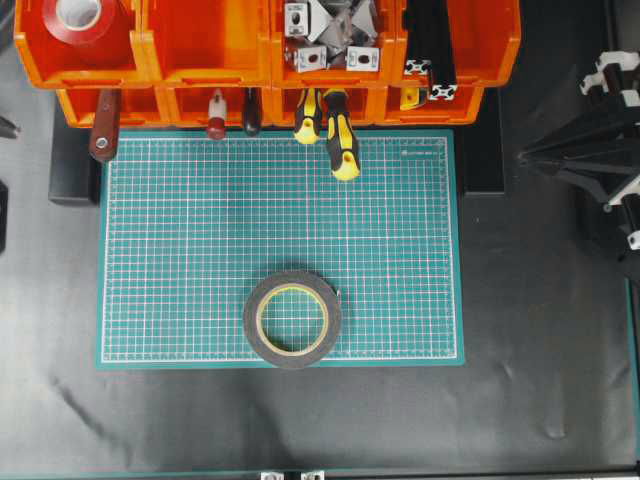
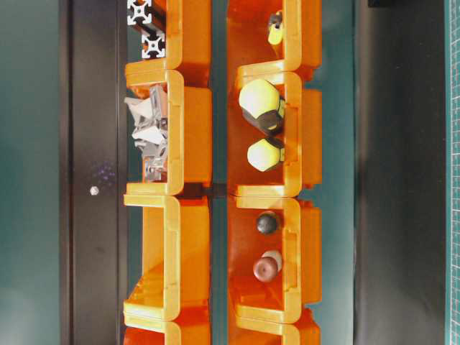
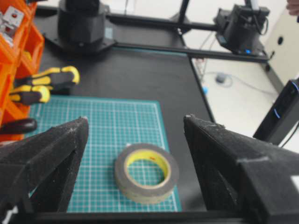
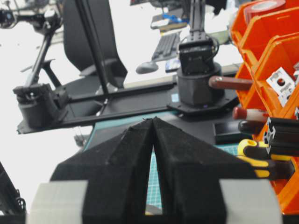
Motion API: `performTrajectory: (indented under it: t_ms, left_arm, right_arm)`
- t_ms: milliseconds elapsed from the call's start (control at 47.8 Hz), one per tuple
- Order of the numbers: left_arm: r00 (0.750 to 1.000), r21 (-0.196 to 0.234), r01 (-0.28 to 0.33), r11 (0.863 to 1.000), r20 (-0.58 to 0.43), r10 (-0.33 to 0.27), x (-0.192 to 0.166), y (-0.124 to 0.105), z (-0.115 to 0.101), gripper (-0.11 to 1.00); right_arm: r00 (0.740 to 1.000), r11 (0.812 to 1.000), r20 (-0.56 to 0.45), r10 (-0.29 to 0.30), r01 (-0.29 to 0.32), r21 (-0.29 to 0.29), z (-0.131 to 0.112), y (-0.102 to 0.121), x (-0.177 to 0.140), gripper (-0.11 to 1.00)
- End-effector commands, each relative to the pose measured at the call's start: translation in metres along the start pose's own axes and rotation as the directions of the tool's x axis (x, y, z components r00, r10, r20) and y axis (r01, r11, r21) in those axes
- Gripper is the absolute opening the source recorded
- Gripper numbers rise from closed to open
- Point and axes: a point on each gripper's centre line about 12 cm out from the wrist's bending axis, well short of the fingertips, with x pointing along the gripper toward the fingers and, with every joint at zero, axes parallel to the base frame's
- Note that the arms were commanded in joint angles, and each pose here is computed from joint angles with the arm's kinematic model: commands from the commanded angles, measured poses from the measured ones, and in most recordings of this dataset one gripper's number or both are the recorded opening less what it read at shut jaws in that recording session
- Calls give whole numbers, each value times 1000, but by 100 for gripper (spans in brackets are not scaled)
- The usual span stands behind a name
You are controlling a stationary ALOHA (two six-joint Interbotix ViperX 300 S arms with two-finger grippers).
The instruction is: Pick foam from container rack with left arm.
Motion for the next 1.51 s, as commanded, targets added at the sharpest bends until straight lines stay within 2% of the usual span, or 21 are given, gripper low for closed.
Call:
performTrajectory:
  t_ms: [0, 1046, 1485]
  left_arm:
    - [1000, 1, 4, 1000, 18, -4, 0, -1, 4, 79]
    - [1000, -4, 0, 1000, -3, 0, 4, 1, -6, 79]
    - [999, -7, -5, 1000, -41, 4, 4, 5, -30, 79]
  right_arm:
    - [999, 1000, 39, 9, -9, -1, 15, 3, 1, 0]
    - [1000, 1000, 15, 5, -5, -7, 7, 2, 1, 0]
    - [1000, 1000, -24, 2, -3, -24, 4, 2, -2, 0]
